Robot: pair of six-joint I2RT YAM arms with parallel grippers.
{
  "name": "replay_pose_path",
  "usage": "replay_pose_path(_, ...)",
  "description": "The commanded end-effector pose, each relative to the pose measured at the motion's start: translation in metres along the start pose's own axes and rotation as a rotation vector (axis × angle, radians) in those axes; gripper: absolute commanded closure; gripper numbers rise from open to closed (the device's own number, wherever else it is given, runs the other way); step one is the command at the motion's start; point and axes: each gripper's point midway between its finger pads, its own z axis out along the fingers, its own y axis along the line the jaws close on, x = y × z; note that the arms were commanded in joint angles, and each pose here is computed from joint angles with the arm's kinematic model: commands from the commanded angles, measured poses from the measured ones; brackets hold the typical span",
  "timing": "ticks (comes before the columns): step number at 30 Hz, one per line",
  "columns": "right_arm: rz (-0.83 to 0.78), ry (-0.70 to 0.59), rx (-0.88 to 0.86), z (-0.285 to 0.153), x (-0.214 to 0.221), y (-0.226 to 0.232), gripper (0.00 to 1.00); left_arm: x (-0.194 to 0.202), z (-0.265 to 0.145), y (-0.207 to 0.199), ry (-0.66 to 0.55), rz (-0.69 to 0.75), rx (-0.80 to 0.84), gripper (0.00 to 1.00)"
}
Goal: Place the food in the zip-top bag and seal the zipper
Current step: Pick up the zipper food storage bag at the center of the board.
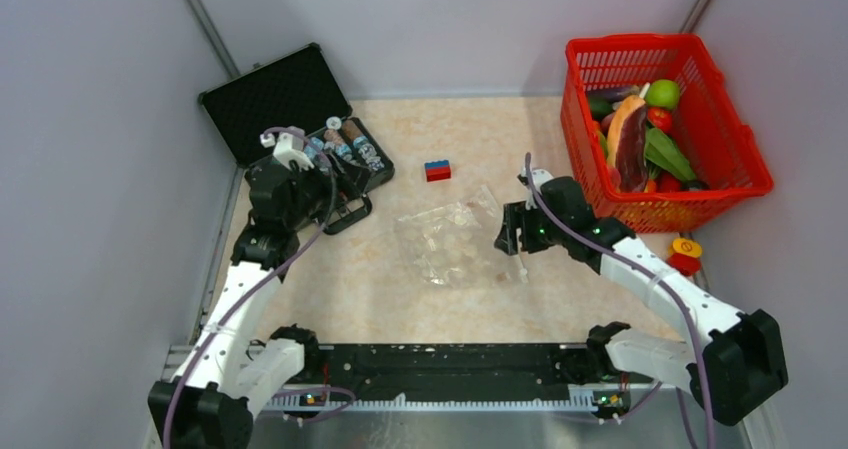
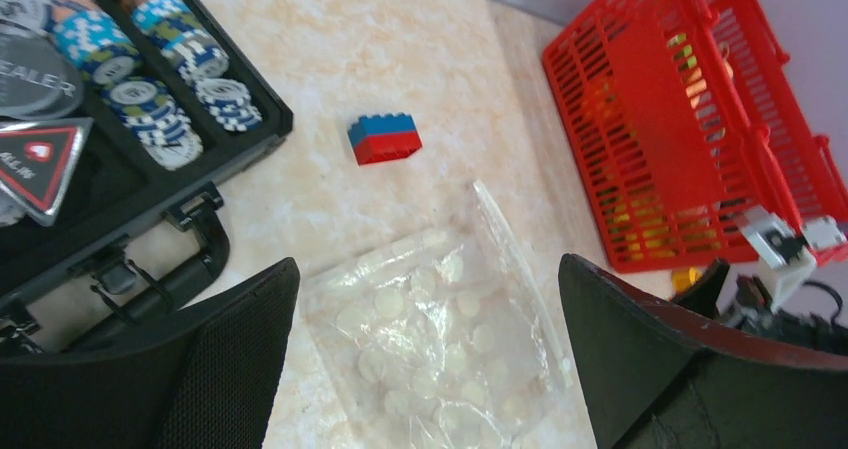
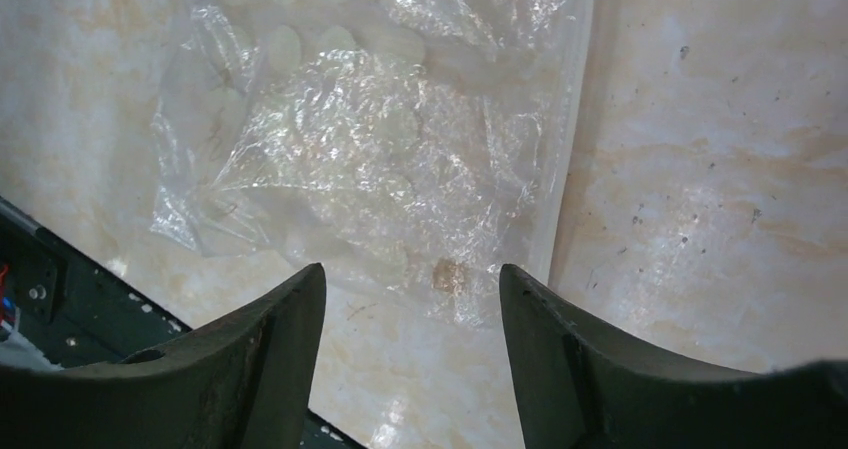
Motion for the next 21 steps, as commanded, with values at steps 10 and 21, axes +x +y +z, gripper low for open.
replay_pose_path(10,0.095,-0.061,0.213,0.054,-0.017,-0.04,0.6,0.067,0.007,-0.022,0.195,0.142,-0.001,0.01)
replay_pose_path(21,0.182,-0.014,0.304,0.089,-0.001,-0.064,0.61,0.099,0.014,-0.018,0.263,0.112,0.029,0.01)
